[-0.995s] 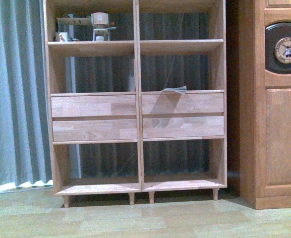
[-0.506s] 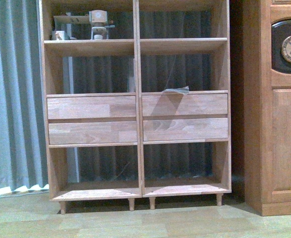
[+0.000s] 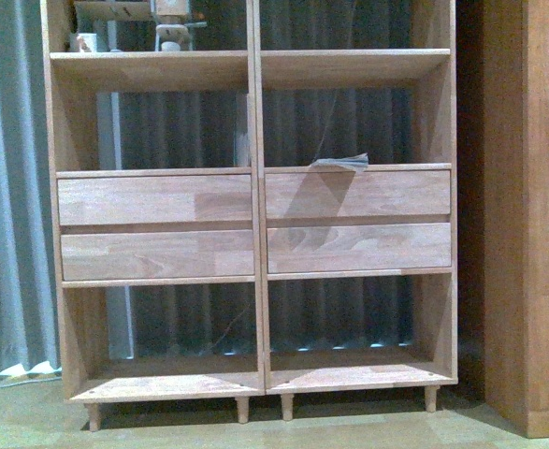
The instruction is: Organize books on shelf
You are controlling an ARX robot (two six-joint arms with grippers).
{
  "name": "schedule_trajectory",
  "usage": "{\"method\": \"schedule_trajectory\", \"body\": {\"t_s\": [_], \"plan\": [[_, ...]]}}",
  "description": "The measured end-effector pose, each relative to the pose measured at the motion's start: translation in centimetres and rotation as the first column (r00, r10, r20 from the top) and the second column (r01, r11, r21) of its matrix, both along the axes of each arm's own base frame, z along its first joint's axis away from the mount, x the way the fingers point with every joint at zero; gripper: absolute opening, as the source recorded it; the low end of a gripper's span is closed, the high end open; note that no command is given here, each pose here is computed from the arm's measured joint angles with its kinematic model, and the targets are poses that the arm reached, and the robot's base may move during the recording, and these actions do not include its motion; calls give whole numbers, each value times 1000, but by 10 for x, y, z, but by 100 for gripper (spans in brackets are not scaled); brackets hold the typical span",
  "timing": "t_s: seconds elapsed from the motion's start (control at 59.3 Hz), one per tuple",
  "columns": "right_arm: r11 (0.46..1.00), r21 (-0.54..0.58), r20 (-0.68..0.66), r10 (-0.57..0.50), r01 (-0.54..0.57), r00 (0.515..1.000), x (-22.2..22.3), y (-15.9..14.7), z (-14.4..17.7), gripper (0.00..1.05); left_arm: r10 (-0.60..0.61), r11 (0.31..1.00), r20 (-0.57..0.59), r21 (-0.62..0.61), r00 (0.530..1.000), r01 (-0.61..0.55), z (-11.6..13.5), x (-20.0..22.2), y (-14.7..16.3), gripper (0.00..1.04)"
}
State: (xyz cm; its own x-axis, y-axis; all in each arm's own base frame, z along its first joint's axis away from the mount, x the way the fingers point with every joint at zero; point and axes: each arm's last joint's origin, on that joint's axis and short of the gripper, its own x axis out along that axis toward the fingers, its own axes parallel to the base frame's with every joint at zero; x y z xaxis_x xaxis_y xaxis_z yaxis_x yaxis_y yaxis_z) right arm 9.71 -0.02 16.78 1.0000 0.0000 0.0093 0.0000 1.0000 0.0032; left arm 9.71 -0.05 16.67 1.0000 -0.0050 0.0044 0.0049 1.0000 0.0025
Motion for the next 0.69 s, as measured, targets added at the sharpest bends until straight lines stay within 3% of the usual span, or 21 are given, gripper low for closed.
{"method": "schedule_trajectory", "body": {"t_s": [0.692], "plan": [[1000, 0, 0, 0, 0, 1000, 0, 0, 0, 98, 0, 1000, 0, 0, 1000, 0, 0, 0, 0, 97]]}}
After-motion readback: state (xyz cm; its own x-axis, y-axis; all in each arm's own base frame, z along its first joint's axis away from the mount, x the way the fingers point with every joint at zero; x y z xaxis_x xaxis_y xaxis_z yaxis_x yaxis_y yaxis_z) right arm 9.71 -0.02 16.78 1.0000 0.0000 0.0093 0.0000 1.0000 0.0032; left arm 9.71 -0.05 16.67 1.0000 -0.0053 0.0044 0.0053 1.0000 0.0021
